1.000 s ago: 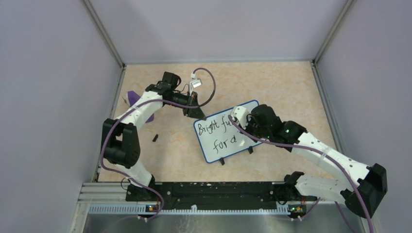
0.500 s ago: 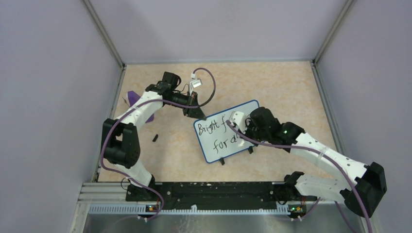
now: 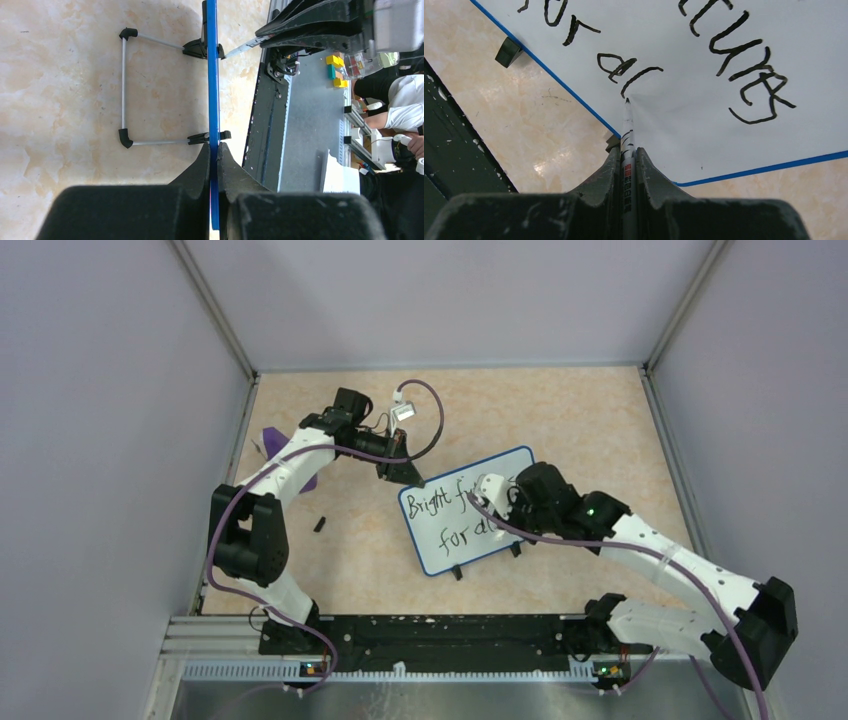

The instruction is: Write a sentence on the whiteboard

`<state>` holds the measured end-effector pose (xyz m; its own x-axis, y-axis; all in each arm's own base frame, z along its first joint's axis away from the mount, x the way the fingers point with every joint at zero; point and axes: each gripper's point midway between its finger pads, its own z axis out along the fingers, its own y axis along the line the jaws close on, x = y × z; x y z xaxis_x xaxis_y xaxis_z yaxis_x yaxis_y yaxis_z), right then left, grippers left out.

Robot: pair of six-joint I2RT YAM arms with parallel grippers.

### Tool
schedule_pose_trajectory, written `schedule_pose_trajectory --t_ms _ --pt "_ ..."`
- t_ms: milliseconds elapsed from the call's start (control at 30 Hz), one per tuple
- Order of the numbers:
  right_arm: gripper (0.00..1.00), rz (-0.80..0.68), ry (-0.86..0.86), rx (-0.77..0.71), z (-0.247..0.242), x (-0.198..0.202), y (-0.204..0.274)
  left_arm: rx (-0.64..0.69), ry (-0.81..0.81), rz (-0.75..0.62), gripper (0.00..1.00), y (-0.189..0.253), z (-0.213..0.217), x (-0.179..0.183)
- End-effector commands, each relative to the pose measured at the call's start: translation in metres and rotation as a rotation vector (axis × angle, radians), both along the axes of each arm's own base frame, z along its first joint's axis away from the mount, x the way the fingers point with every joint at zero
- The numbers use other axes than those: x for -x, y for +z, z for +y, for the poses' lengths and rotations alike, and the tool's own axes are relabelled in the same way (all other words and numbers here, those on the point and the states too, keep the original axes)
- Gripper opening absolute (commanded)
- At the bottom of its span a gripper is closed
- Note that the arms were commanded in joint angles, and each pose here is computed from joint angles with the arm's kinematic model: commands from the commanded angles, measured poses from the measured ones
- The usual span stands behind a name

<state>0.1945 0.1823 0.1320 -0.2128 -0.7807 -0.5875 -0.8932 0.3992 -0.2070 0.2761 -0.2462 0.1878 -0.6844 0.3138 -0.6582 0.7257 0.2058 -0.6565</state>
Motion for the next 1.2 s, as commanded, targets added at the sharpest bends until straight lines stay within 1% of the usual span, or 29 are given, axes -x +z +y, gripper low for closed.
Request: schedule_pose_trajectory --t_ms 0,167,300,467,833,1000,1167 --pt "0.00 -0.117 -0.033 -0.098 0.006 -0.017 0.052 -0.056 0.016 -0.035 0.00 -0.015 0.007 -0.006" --pt "0.00 -0.175 -0.108 -0.105 0.003 -0.032 0.061 -0.055 0.016 -0.037 0.00 -0.013 0.007 -0.007" --pt "0.00 -0.184 -0.140 -0.100 0.003 -0.040 0.060 -0.055 0.016 -0.043 0.00 -0.012 0.007 -0.007" --pt "0.00 -0.171 -0.134 -0.096 0.006 -0.041 0.055 -0.057 0.014 -0.042 0.00 -0.013 0.007 -0.006" --pt "0.00 -0.106 -0.067 -0.028 0.000 -0.026 0.028 -0.056 0.015 -0.039 0.00 -0.015 0.007 -0.007" --pt "0.00 -0.025 -0.003 -0.001 -0.001 -0.008 0.009 -0.059 0.013 -0.038 0.00 -0.016 0.007 -0.006" --pt "0.00 -0.003 0.014 0.033 -0.007 -0.002 0.000 -0.060 0.014 -0.036 0.00 -0.018 0.007 -0.006"
